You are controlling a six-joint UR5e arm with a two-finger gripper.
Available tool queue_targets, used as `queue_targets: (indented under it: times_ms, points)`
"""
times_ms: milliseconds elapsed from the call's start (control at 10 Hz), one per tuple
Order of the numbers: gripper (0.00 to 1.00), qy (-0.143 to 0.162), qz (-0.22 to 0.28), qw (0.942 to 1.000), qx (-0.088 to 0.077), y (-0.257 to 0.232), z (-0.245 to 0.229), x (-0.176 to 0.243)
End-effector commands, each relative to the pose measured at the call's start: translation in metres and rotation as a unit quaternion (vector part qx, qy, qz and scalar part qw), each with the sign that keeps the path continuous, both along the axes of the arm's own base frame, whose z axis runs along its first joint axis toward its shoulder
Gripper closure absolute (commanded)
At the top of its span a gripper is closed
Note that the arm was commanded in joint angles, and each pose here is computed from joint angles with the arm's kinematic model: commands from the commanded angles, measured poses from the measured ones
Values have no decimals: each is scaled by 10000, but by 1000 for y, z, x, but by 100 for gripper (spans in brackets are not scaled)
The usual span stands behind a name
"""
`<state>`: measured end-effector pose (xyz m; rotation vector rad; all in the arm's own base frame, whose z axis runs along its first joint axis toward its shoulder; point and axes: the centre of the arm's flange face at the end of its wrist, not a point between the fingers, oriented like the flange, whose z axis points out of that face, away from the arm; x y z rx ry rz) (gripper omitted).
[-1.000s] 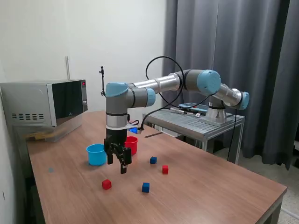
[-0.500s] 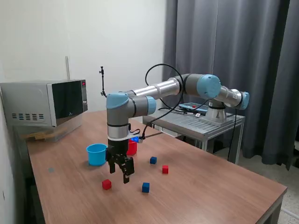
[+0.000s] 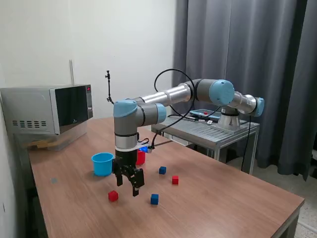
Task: Place red objects in the red bin, and blue objects in the blue bin.
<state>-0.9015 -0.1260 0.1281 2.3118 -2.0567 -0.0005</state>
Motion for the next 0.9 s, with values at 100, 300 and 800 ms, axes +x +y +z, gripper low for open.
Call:
queue_targets:
  times_ms: [100, 300, 800]
  points:
    - [0, 0, -189, 9998, 20, 10, -1, -2]
    - [0, 53, -221, 9997, 20, 16, 2, -3]
    - [0, 186, -190, 9996, 25, 22, 13, -7]
